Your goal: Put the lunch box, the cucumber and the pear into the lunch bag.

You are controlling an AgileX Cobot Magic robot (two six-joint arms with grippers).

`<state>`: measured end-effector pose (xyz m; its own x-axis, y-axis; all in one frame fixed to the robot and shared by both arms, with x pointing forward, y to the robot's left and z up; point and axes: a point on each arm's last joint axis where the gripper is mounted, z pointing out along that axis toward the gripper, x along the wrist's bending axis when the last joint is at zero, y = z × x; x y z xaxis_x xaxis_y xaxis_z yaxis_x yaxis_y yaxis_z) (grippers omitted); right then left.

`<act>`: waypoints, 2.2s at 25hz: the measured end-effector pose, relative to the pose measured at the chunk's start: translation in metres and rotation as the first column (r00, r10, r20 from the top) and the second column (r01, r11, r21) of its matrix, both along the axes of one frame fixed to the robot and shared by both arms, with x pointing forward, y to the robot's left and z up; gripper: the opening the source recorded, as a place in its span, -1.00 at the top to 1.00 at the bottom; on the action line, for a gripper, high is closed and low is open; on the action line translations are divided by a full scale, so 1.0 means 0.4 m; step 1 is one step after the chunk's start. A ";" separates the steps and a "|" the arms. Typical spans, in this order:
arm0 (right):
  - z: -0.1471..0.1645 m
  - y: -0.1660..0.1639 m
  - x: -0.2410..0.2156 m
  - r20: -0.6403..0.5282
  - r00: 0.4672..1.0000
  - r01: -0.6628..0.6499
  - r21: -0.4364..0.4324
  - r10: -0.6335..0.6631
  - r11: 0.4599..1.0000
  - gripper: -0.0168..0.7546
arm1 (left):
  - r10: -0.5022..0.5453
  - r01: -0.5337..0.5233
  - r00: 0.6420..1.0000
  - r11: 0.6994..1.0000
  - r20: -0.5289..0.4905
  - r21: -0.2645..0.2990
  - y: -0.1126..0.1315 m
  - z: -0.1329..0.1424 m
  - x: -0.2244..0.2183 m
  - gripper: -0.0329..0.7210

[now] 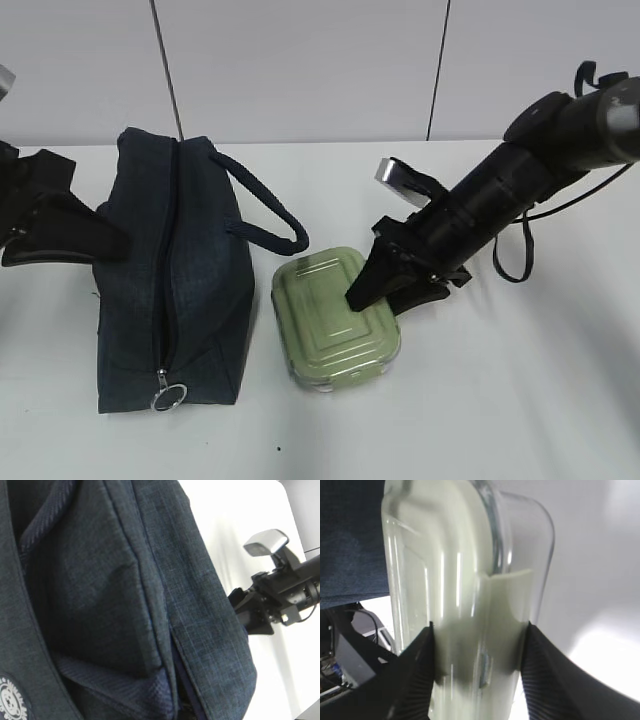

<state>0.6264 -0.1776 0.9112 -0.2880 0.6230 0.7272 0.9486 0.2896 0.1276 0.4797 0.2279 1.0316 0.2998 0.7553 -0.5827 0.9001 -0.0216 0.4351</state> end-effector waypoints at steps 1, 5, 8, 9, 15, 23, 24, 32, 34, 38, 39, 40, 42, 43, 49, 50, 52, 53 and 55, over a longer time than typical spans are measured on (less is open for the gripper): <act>0.006 -0.013 0.003 0.010 1.000 0.008 -0.005 -0.008 1.000 -0.02 | 0.000 0.000 1.000 1.000 0.000 0.000 0.000 0.000 0.000 0.95; 0.024 -0.050 0.011 0.042 0.999 0.028 -0.012 -0.028 1.000 -0.01 | 0.000 0.000 1.000 1.000 0.000 0.000 0.000 0.000 0.000 0.95; 0.040 -0.056 0.012 0.065 0.997 0.031 -0.006 -0.030 1.000 -0.01 | 0.000 0.000 1.000 1.000 0.000 0.000 0.000 0.000 0.000 0.95; 0.047 -0.058 0.014 0.073 0.997 0.034 -0.002 -0.034 0.999 -0.01 | 0.000 0.000 1.000 1.000 0.000 0.000 0.000 0.000 0.000 0.95; 0.095 -0.070 0.030 0.136 0.990 0.045 0.008 -0.045 0.999 -0.01 | 0.000 0.000 1.000 1.000 0.000 0.000 0.000 0.000 0.000 0.95; 0.206 -0.085 0.076 0.267 0.961 0.074 0.029 -0.079 0.997 -0.01 | -0.001 0.001 1.000 1.000 0.000 0.002 0.000 0.000 0.000 0.95; 0.219 -0.085 0.081 0.279 0.957 0.079 0.032 -0.085 0.996 -0.01 | -0.001 0.001 1.000 1.000 0.000 0.002 0.000 0.000 0.000 0.95; 0.316 -0.070 0.086 0.325 0.932 0.110 0.166 -0.160 0.980 -0.01 | -0.001 0.001 1.000 1.000 0.000 0.002 0.000 0.000 0.000 0.95; 0.333 -0.063 0.082 0.327 0.929 0.113 0.198 -0.174 0.974 -0.01 | -0.001 0.001 1.000 1.000 0.000 0.002 0.000 0.000 0.000 0.95; 0.344 -0.029 0.077 0.317 0.932 0.100 0.245 -0.177 0.964 -0.01 | -0.001 0.001 1.000 1.000 0.000 0.002 0.000 0.000 0.000 0.95; 0.346 -0.017 0.074 0.314 0.934 0.092 0.254 -0.172 0.963 -0.01 | -0.001 0.001 1.000 1.000 0.000 0.002 0.000 0.000 0.000 0.95; 0.348 0.001 0.070 0.313 0.936 0.079 0.267 -0.164 0.961 -0.01 | -0.001 0.001 1.000 1.000 0.000 0.002 0.000 0.000 0.000 0.95; 0.354 0.044 0.058 0.312 0.939 0.045 0.295 -0.141 0.954 -0.01 | -0.001 0.001 1.000 1.000 0.000 0.002 0.000 0.000 0.000 0.95; 0.359 0.063 0.053 0.310 0.941 0.033 0.316 -0.136 0.948 -0.01 | -0.001 0.001 1.000 1.000 0.000 0.002 0.000 0.000 0.000 0.95; 0.386 0.175 0.016 0.313 0.945 -0.051 0.434 -0.098 0.900 -0.01 | -0.001 0.001 1.000 1.000 0.000 0.002 0.000 0.000 0.000 0.95; 0.389 0.188 0.010 0.318 0.944 -0.064 0.443 -0.090 0.894 -0.01 | -0.001 0.001 1.000 1.000 0.000 0.003 0.000 0.000 0.000 0.95; 0.390 0.213 -0.002 0.322 0.944 -0.087 0.449 -0.070 0.889 -0.01 | -0.001 0.001 1.000 1.000 0.000 0.003 0.000 0.000 0.000 0.95; 0.386 0.223 -0.004 0.323 0.944 -0.091 0.447 -0.066 0.890 -0.01 | -0.001 0.001 1.000 1.000 0.000 0.003 0.000 0.000 0.000 0.95; 0.375 0.236 -0.002 0.322 0.944 -0.086 0.443 -0.069 0.893 -0.01 | -0.001 0.001 1.000 1.000 0.000 0.003 0.000 0.000 0.000 0.95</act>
